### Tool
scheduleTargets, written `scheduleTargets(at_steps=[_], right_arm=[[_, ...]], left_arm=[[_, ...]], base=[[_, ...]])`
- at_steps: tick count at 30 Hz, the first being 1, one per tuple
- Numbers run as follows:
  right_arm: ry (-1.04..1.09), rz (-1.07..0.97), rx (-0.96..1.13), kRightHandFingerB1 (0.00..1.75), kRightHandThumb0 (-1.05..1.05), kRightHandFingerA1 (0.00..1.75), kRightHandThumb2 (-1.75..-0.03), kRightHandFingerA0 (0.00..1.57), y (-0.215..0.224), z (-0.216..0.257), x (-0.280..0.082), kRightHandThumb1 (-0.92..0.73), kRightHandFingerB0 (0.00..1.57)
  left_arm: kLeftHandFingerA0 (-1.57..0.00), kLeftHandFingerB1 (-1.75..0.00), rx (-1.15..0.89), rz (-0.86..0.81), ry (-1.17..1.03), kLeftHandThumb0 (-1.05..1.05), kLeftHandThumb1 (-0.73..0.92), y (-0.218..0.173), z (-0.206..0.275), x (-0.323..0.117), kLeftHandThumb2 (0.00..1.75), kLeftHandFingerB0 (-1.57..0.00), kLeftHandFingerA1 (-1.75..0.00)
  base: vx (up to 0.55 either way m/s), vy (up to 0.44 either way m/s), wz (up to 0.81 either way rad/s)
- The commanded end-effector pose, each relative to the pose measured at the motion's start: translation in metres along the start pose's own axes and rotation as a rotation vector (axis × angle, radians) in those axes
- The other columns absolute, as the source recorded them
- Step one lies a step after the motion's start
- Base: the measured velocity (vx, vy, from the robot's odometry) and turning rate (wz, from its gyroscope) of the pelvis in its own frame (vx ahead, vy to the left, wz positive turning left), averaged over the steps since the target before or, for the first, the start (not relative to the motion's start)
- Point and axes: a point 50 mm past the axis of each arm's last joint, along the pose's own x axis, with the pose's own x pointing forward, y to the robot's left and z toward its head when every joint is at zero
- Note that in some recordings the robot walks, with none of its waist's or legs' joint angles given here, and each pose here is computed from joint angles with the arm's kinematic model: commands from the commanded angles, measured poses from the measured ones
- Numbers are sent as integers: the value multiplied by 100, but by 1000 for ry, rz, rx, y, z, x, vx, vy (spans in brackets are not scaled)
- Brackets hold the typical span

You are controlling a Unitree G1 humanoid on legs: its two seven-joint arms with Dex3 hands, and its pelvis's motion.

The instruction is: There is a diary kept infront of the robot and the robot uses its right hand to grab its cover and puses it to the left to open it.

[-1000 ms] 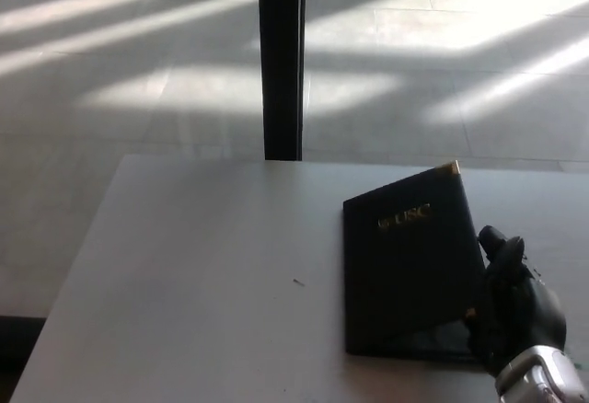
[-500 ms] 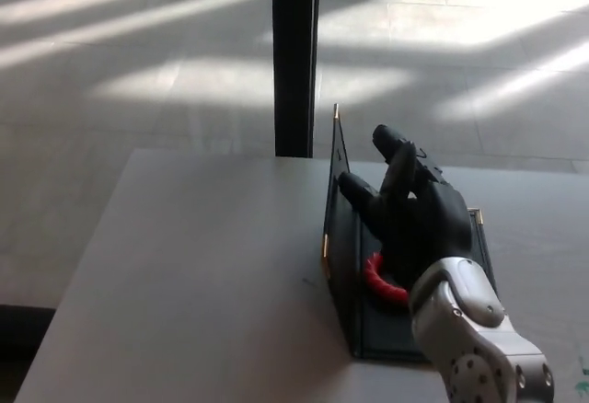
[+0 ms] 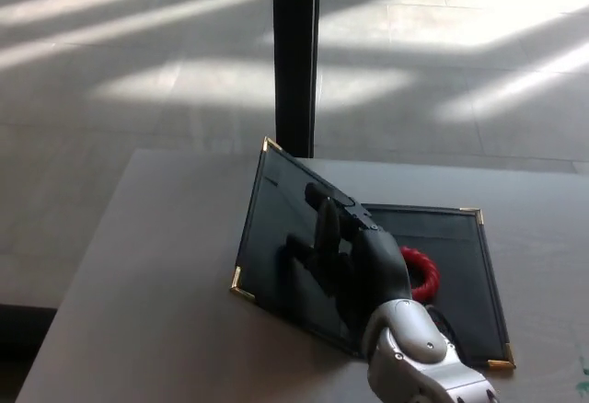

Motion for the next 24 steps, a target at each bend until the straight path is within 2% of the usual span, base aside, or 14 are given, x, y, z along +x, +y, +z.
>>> scheduleTargets(at_steps=[1, 9, 10, 11, 13, 14, 15, 16, 18, 19, 20, 21, 23, 24], right_arm=[[15, -10, -50, 42, -86, 49, -75, 21, 4, -11, 4, -92, 15], [46, -18, -355, 46, -85, 52, -79, 14, -20, -3, 25, -92, 14], [72, -28, -366, 50, -83, 55, -115, 13, -23, -1, 28, -75, 9], [87, -33, -460, 44, -93, 51, -75, 21, -26, 2, 31, -92, 19], [86, -27, -532, 47, -92, 59, -76, 24, -29, 6, 34, -92, 23], [86, -25, -562, 100, -93, 112, -124, 51, -30, 9, 36, -83, 49], [86, -32, -605, 121, -91, 134, -76, 45, -30, 13, 39, -92, 45], [84, -29, -660, 118, -92, 101, -76, 32, -29, 17, 41, -92, 58], [73, -28, -716, 80, -97, 100, -102, 55, -26, 27, 46, -74, 57], [77, -23, -726, 62, -92, 110, -122, 66, -24, 30, 47, -79, 32], [84, 2, -757, 49, -91, 140, -72, 65, -20, 33, 48, -92, 24], [92, 8, -776, 49, -92, 141, -74, 65, -18, 33, 49, -92, 28], [99, 21, -805, 48, -91, 132, -74, 58, -16, 32, 48, -92, 27], [118, 37, -889, 60, -93, 120, -124, 62, -17, 26, 46, -82, 27]], left_arm=[[-65, -129, 30, 15, -39, -105, 72, 0, 12, 2, 149, -43, -147], [-65, -130, 48, 10, -50, -105, 74, -3, 21, 4, 150, -45, -148], [-65, -129, 49, 7, -53, -105, 74, -3, 23, 4, 150, -43, -148], [-67, -129, 42, 8, -56, -105, 73, -3, 25, 4, 148, -46, -147], [-65, -130, 42, 8, -57, -105, 74, -4, 27, 5, 150, -44, -147], [-68, -133, 42, 7, -61, -105, 73, -5, 28, 5, 148, -51, -148], [-68, -132, 35, 11, -59, -105, 72, -6, 30, 6, 148, -51, -147], [-69, -134, 44, 9, -62, -105, 71, -7, 30, 6, 147, -53, -147], [-65, -130, 67, -4, -66, -105, 69, -8, 31, 6, 149, -44, -148], [-53, -153, 64, -3, -66, -105, 92, -9, 31, 6, 102, -41, -170], [-66, -128, 66, 1, -65, -105, 72, -9, 31, 6, 147, -45, -146], [-53, -153, 64, 5, -68, -105, 92, -9, 32, 6, 103, -37, -170], [-66, -128, 67, 5, -70, -105, 72, -10, 33, 7, 147, -45, -145], [-67, -130, 51, 6, -69, -105, 72, -10, 33, 7, 148, -47, -147]], base=[[0, 0, 0], [0, 0, 0], [0, 0, 0], [0, 0, 0], [0, 0, 0], [0, 0, 0], [0, 0, 0], [0, 0, 0], [0, 0, 0], [0, 0, 0], [0, 0, 0], [0, 0, 0], [0, 0, 0], [0, 0, 0]])
